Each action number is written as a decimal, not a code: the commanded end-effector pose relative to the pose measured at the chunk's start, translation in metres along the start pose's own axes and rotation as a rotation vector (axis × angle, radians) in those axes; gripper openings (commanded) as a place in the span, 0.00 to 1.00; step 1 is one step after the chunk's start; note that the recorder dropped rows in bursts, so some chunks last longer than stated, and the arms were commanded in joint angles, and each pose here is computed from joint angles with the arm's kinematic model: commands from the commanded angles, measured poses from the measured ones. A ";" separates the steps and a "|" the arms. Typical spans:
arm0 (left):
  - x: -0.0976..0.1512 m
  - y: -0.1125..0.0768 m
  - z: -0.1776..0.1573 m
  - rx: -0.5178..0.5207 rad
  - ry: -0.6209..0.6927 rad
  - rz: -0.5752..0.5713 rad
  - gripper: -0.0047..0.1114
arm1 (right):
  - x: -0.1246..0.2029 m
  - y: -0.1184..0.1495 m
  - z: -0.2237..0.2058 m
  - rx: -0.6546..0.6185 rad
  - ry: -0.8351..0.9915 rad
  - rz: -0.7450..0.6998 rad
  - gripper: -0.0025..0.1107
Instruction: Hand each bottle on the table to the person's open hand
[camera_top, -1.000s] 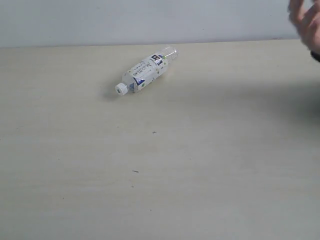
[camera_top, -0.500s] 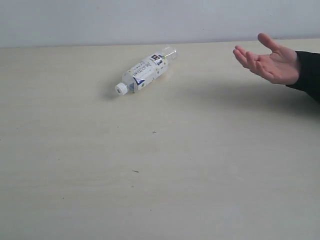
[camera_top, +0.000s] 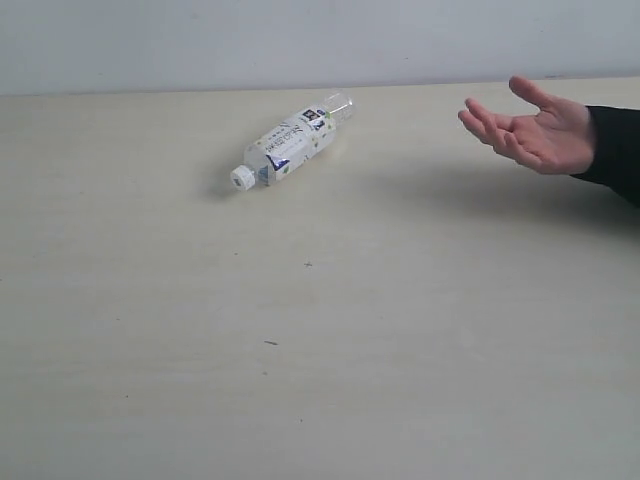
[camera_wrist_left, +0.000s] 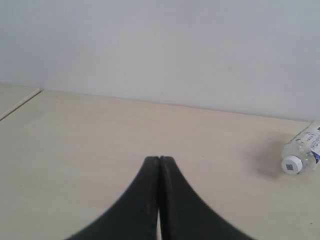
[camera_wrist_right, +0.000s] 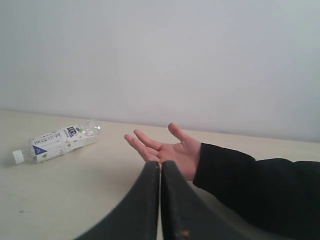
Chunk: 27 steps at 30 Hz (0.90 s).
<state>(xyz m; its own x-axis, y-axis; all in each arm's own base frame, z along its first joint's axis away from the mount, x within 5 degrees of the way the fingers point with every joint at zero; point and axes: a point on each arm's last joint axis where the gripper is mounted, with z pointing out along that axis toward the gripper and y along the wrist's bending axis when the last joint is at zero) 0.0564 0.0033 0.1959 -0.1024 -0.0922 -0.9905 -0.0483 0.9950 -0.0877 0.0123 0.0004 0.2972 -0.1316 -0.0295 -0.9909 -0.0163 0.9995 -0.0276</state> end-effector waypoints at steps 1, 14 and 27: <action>0.000 0.000 0.000 0.008 -0.007 -0.001 0.04 | 0.000 0.001 0.000 -0.007 -0.012 0.017 0.04; 0.000 0.000 0.000 0.008 -0.007 -0.001 0.04 | 0.007 0.001 0.015 -0.001 -0.129 0.019 0.04; 0.000 0.000 0.000 0.008 -0.007 -0.001 0.04 | 0.070 0.003 0.047 -0.008 -0.027 0.049 0.04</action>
<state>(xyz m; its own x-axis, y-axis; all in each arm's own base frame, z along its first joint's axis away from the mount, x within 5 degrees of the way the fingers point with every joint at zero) 0.0564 0.0033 0.1959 -0.1024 -0.0922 -0.9905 -0.0483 0.9950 -0.0877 0.0501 0.0018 0.2217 -0.1166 0.0154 -0.9931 -0.0220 0.9996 0.0181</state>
